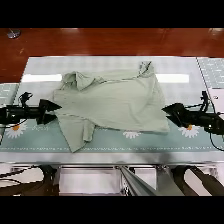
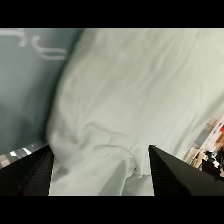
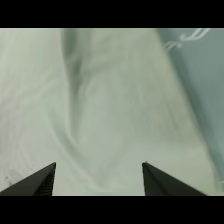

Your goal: Fold the shirts.

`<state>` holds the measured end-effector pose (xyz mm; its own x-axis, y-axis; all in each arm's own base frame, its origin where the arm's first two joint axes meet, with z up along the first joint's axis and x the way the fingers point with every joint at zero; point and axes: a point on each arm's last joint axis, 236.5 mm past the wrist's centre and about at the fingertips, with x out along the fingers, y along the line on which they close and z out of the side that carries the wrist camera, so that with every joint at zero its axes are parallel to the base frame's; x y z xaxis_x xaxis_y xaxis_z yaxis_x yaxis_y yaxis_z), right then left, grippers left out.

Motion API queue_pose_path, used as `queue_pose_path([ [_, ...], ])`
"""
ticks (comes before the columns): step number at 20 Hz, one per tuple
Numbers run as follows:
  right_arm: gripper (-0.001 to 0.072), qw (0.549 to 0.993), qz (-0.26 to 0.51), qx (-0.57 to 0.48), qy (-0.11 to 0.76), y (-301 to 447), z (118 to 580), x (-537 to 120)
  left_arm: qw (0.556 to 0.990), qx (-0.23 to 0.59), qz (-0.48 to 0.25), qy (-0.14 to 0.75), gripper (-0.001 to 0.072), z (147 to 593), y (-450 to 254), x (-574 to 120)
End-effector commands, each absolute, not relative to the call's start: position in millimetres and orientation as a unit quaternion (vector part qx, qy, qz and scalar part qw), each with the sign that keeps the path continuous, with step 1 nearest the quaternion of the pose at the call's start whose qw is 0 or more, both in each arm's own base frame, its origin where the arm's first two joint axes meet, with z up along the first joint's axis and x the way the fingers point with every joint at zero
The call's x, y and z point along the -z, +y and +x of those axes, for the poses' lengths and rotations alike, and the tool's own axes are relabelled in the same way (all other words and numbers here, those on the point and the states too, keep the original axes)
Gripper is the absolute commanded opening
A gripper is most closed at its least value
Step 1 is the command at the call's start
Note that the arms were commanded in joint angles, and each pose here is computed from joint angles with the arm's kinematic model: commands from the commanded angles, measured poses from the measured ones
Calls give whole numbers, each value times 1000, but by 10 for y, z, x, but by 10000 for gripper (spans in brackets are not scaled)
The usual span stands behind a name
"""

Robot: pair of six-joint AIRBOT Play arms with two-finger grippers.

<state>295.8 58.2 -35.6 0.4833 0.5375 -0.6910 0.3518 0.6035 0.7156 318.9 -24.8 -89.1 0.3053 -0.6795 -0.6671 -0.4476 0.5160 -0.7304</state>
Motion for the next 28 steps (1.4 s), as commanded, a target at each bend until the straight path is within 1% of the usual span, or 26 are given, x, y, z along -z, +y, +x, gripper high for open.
queue_pose_path([
  [1,617,736,454,-64,498,675,2968,346,664,111,-455,583,627,3240,-424,961],
  [2,617,740,459,-55,489,576,3005,317,666,126,-446,585,279,3223,-465,937],
  [3,617,745,461,-39,481,402,3033,284,667,145,-440,583,36,3211,-499,893],
  [4,617,751,456,-18,478,191,3018,288,664,155,-440,585,20,3203,-519,847],
  [5,617,748,455,10,483,-23,2943,329,664,168,-435,585,20,3204,-538,800],
  [7,617,724,447,49,523,-242,2651,501,664,181,-431,583,20,3226,-550,727],
  [9,617,688,421,56,588,-195,2319,717,665,184,-430,583,20,3226,-554,710],
  [10,617,671,420,50,609,-109,2229,795,664,184,-430,583,21,3226,-556,710],
  [14,617,618,407,2,672,287,2070,960,662,188,-430,584,21,3213,-573,697],
  [16,617,619,408,-8,672,414,2166,1019,662,188,-430,584,21,3212,-574,694],
  [18,617,634,431,-7,642,476,2419,1028,662,188,-430,584,21,3213,-573,695],
  [20,617,645,433,-7,629,492,2616,1039,662,188,-430,584,21,3213,-573,695],
  [22,612,646,430,-15,630,568,2775,1042,662,188,-430,584,21,3213,-573,695],
  [23,502,647,421,-22,635,623,2814,1055,662,188,-430,584,21,3213,-573,695],
  [24,99,652,400,-44,642,708,2829,1059,661,189,-431,585,21,3209,-577,692],
  [25,37,661,379,-69,644,772,2870,1026,658,190,-437,583,21,3220,-590,664],
  [26,36,668,371,-83,640,794,2993,905,659,202,-452,567,21,3294,-623,552],
  [28,36,707,352,-121,601,734,3459,341,683,240,-475,501,20,3620,-655,68],
])
